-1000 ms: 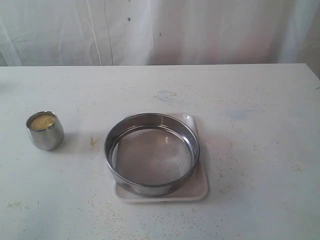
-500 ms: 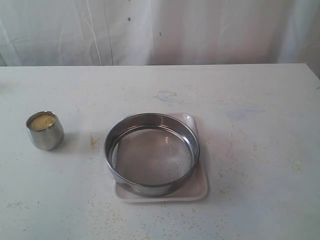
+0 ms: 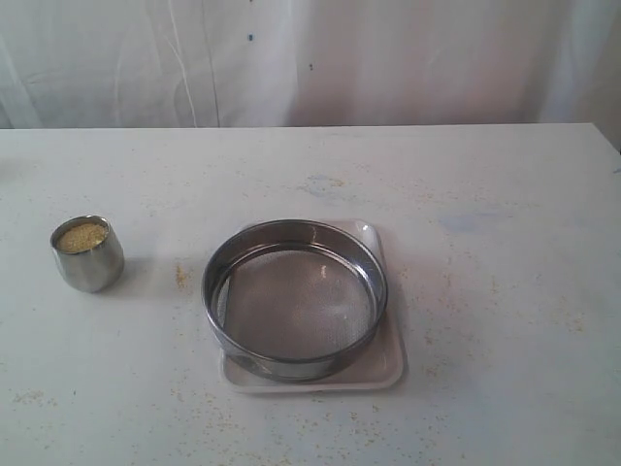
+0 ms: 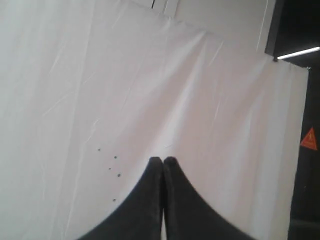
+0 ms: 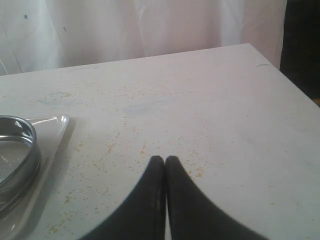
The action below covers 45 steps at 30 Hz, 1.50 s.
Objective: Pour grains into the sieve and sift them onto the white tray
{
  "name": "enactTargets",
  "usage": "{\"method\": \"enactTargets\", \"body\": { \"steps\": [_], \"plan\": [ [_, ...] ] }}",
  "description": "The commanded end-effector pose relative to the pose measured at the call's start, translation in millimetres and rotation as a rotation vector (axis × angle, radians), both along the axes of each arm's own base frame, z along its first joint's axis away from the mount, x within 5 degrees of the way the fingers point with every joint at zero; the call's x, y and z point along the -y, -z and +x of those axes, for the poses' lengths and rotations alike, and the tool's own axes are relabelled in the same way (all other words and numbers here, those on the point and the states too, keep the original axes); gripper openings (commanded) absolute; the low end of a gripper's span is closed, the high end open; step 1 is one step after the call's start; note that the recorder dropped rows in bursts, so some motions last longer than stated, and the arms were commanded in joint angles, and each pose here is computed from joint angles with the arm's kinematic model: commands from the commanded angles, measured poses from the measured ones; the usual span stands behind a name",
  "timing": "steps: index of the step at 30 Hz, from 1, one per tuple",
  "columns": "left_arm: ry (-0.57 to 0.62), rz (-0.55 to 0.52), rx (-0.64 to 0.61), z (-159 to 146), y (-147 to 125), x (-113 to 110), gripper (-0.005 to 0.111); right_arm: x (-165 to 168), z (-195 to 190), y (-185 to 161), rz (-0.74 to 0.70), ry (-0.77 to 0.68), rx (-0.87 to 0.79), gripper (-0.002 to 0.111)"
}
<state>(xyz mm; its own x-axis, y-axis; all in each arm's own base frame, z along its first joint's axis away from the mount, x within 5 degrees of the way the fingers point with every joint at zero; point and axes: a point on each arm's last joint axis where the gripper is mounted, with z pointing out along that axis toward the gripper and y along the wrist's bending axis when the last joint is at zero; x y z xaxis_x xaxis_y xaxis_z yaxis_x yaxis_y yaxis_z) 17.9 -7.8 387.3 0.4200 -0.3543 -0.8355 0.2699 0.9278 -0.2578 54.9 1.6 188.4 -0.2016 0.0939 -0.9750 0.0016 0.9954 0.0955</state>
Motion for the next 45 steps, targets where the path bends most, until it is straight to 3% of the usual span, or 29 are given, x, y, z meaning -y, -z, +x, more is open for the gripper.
{"method": "enactTargets", "body": {
  "steps": [1,3,5,7,9,17,22,35,37,45],
  "plan": [
    [0.07,0.11,-0.187,47.3,-2.1,11.7,0.005,0.3,-0.2,0.9,-0.008,0.002,0.006,0.0],
    [0.072,0.161,-0.294,74.6,11.4,14.1,0.017,0.3,-0.2,0.9,-0.008,0.002,0.006,0.0],
    [0.042,0.189,-0.385,96.3,25.5,12.6,0.035,0.3,-0.2,0.9,-0.008,0.002,0.006,0.0],
    [-0.007,0.179,-0.483,116.1,41.9,8.2,0.06,0.3,-0.2,0.9,-0.008,0.002,0.006,0.0],
    [-0.067,0.181,-0.572,131.8,58.9,3.0,0.074,0.3,-0.2,0.9,-0.008,0.002,0.006,0.0],
    [-0.173,0.337,-0.76,159.1,100.4,-5.2,0.064,0.3,-0.2,0.9,-0.008,0.002,0.006,0.0],
    [-0.268,0.281,-0.875,159.2,126.1,-15.1,0.065,0.3,-0.2,0.9,-0.008,0.002,0.006,0.0],
    [-0.187,0.24,-0.927,155.3,135.0,-8.9,0.064,0.3,-0.2,0.9,-0.008,0.002,0.006,0.0],
    [-0.128,0.315,-0.922,153.0,136.5,-2.7,0.064,0.3,-0.2,0.9,-0.008,0.002,0.006,0.0],
    [-0.005,0.242,-0.856,149.4,151.6,13.8,0.064,0.3,-0.2,0.9,-0.008,0.002,0.006,0.0]
  ]
}}
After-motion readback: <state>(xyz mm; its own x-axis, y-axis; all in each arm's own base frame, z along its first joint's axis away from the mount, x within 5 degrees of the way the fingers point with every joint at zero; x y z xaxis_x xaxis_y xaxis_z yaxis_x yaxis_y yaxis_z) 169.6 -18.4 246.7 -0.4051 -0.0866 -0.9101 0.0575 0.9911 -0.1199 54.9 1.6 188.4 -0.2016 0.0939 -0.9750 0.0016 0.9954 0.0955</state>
